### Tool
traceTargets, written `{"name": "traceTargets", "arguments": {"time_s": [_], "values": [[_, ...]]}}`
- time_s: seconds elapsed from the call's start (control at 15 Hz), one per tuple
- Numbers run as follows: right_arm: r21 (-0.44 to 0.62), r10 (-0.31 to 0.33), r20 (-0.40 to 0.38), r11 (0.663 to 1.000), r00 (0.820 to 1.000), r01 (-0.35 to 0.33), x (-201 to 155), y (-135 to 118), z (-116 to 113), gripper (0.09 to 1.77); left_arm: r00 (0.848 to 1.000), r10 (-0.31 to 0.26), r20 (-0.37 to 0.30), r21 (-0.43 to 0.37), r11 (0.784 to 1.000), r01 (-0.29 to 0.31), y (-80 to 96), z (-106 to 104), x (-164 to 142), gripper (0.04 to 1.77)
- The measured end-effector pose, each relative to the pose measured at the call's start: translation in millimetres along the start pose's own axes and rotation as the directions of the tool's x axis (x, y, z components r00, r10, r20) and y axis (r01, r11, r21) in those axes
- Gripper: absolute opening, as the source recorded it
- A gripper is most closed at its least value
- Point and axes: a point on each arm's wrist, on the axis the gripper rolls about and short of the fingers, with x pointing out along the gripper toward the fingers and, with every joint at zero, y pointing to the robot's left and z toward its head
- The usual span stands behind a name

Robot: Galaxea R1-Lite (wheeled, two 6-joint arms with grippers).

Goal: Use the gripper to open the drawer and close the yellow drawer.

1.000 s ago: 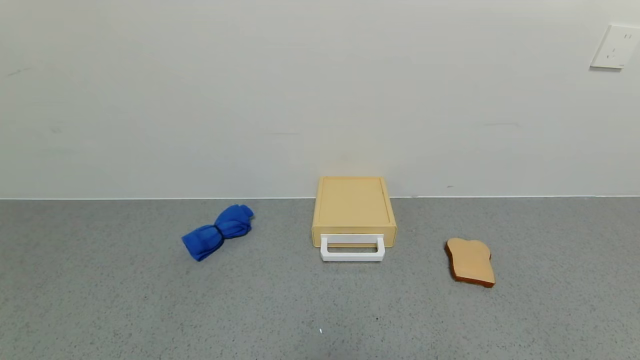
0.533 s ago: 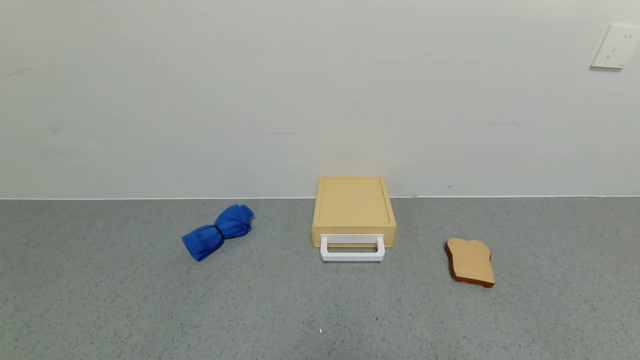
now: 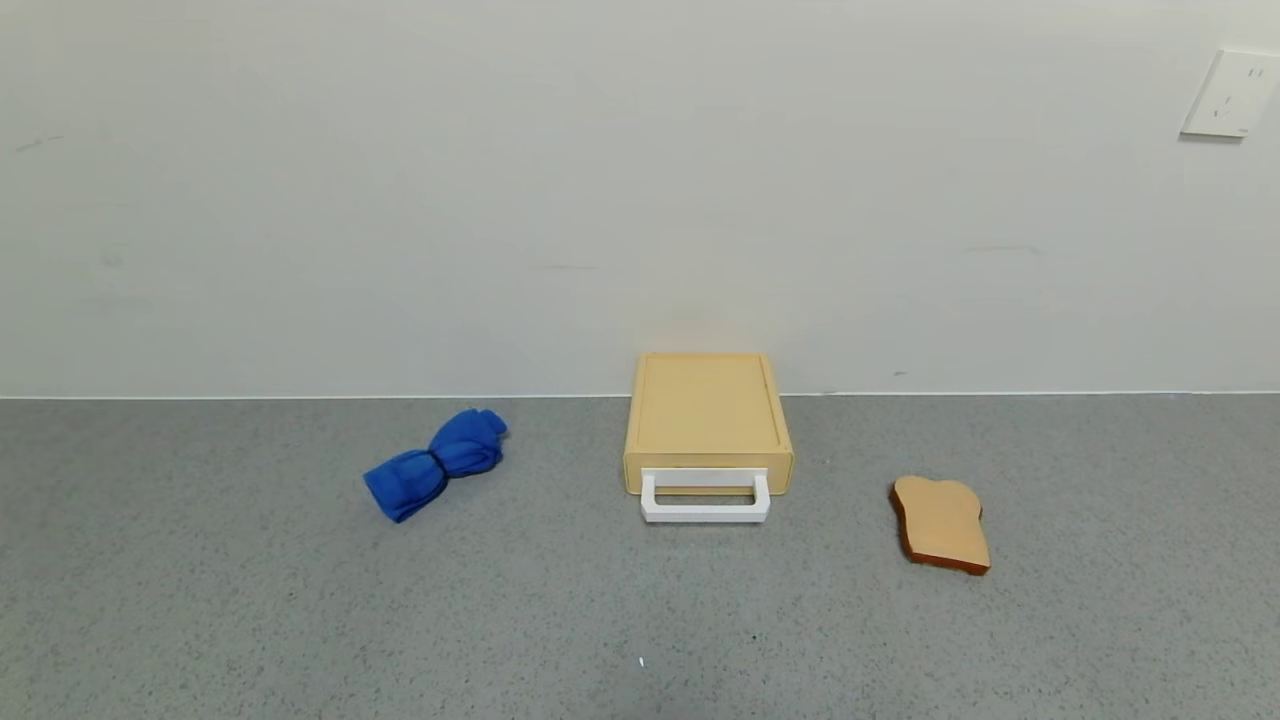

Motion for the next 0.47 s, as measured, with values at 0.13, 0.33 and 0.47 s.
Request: {"name": "traceTargets", "arguments": {"time_s": [0.13, 0.33, 0.47], "values": [[0.000, 0.000, 0.000, 1.000, 1.000, 0.000, 0.0, 0.0, 0.0, 1.71, 1.000, 0.005, -0.002, -0.005, 1.000, -0.005, 0.1, -0.2, 0.0, 1.72], [0.000, 0.000, 0.000, 1.000, 1.000, 0.000, 0.0, 0.0, 0.0, 1.71, 1.000, 0.005, -0.003, -0.006, 1.000, -0.005, 0.1, -0.3, 0.0, 1.72], [0.000, 0.000, -0.001, 1.000, 1.000, 0.000, 0.0, 0.0, -0.1, 1.71, 1.000, 0.005, -0.003, -0.006, 1.000, -0.005, 0.1, -0.3, 0.0, 1.72]]}}
